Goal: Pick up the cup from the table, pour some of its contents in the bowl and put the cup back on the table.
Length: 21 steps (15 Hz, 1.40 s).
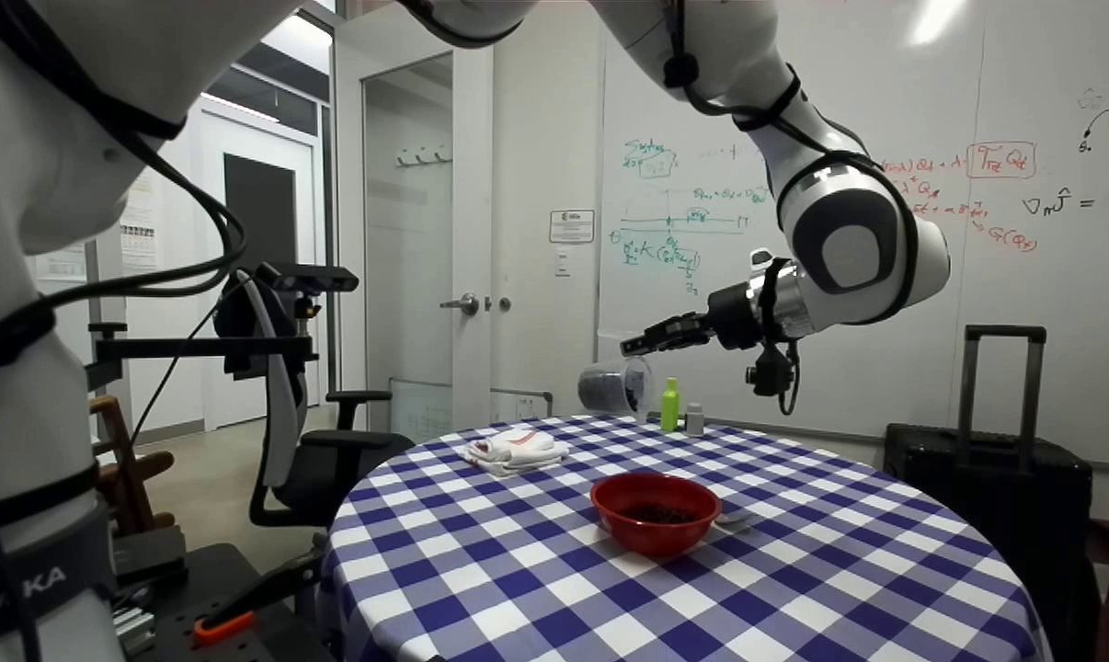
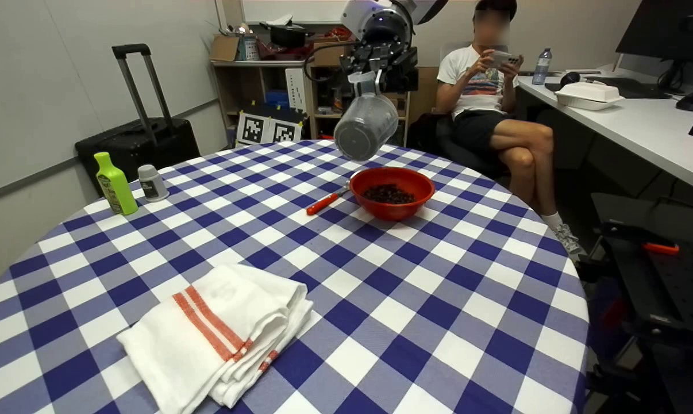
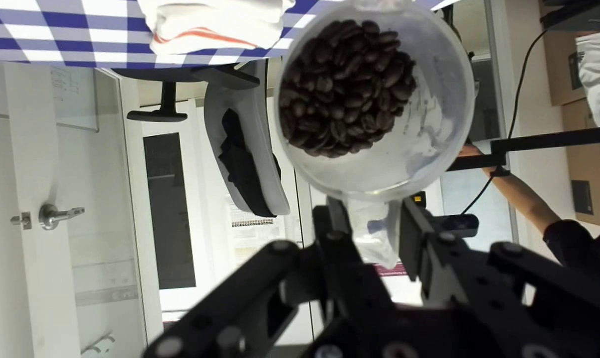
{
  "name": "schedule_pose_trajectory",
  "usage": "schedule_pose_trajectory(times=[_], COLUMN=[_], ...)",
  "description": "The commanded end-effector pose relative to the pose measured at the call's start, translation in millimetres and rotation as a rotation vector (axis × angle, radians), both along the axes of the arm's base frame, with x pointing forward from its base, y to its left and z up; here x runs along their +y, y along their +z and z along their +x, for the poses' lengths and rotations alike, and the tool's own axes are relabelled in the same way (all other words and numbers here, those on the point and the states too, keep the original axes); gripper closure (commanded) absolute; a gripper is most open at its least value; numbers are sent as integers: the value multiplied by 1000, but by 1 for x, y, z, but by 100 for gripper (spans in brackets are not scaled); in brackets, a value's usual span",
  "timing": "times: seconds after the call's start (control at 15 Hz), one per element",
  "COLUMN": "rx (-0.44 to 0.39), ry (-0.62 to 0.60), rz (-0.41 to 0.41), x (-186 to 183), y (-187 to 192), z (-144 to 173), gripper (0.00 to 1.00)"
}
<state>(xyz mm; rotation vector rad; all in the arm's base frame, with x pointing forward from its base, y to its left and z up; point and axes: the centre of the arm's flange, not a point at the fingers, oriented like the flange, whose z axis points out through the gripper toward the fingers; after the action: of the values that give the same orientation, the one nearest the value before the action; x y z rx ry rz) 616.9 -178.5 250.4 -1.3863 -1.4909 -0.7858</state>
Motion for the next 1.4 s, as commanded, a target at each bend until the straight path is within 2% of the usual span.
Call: schedule_pose_trajectory(times=[0.0, 0.8, 1.33], rx=[-11, 15, 24], ry=[-31, -112, -120], rz=[92, 216, 223], x=[-6, -17, -18], y=[3, -3, -2], z=[-4, -11, -11], gripper=[93, 93, 93])
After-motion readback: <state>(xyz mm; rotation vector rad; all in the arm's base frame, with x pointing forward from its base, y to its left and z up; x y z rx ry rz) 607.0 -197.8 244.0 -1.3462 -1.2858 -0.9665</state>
